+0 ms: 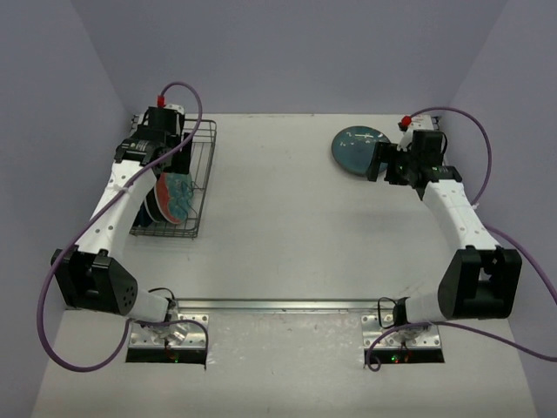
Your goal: Unload the plates from the dish rack
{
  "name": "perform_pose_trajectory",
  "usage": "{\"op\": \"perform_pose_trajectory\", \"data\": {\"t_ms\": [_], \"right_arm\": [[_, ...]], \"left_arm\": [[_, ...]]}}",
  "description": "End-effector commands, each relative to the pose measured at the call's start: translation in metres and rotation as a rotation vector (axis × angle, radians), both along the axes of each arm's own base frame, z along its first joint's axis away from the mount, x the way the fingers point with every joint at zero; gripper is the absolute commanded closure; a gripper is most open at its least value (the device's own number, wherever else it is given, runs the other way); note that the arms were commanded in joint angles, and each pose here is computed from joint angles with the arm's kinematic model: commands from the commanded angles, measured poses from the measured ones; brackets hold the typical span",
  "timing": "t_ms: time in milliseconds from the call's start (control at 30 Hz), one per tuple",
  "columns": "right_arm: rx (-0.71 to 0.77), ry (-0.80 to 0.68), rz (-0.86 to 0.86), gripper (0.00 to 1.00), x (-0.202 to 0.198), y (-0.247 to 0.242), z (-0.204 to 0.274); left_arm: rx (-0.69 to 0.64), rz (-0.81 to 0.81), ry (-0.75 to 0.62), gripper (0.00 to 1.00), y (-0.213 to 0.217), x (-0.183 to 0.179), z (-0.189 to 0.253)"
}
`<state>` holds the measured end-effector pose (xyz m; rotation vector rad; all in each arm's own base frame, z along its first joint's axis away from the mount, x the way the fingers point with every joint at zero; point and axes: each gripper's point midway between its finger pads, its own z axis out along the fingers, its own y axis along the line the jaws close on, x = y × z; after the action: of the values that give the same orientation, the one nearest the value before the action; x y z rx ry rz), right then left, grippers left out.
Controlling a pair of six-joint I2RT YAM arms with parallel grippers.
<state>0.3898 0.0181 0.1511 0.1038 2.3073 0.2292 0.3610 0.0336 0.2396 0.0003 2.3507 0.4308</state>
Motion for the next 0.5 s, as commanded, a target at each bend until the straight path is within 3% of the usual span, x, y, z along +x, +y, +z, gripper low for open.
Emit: {"op": "perform_pose_trajectory", "data": {"t_ms": [0, 467], "right_arm": [[-0.065, -0.161, 0.060, 0.01, 0.003, 0.004, 0.037], [-0.048, -0.167, 0.090, 0.01, -0.002, 0.013, 0.042]], "left_arm": [[0.049, 0.007, -0.002, 0.27, 0.010, 0.005, -0.002], [0.015, -0.018, 0.081, 0.31, 0.002, 0.012, -0.037]]}}
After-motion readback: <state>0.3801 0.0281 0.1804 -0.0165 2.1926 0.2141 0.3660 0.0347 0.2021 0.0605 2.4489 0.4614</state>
